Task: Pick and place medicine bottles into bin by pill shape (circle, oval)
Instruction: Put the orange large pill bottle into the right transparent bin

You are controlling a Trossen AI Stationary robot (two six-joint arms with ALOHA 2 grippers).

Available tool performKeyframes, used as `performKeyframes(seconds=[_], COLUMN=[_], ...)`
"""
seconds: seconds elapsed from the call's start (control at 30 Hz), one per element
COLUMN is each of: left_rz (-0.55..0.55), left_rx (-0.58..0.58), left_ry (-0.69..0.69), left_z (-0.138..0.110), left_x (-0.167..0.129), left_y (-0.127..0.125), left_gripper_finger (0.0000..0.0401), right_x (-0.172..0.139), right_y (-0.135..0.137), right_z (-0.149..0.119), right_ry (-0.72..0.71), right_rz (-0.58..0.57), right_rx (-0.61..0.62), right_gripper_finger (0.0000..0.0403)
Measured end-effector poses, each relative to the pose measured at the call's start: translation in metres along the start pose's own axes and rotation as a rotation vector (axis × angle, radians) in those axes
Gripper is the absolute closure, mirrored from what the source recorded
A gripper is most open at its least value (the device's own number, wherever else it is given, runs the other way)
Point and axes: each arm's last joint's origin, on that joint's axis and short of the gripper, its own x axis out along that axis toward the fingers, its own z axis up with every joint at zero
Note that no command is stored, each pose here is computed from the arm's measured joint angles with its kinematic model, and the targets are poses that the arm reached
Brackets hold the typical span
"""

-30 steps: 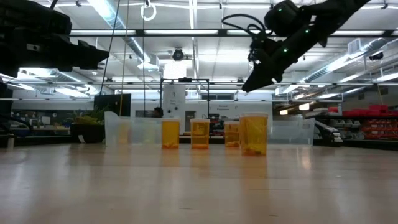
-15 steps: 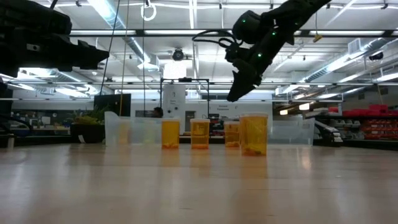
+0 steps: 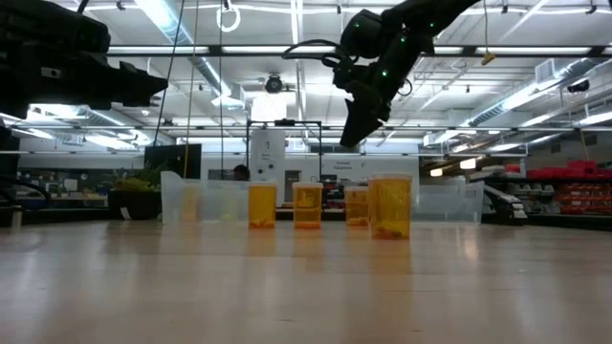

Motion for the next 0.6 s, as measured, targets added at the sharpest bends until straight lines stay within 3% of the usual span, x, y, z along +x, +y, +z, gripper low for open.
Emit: performKeyframes(seconds=[0.6], left_rz=[0.002], left_rx=[0.004], left_ry=[-0.007], left_z=[0.001], left_x=[0.0], left_y=[0.0], left_gripper_finger=[0.0285], right_x=[0.04], right_y=[0.003], right_z=[-0.011], right_ry=[0.103], right_rz=[0.06], right_rx=[-0.029], right_gripper_finger=[0.0161])
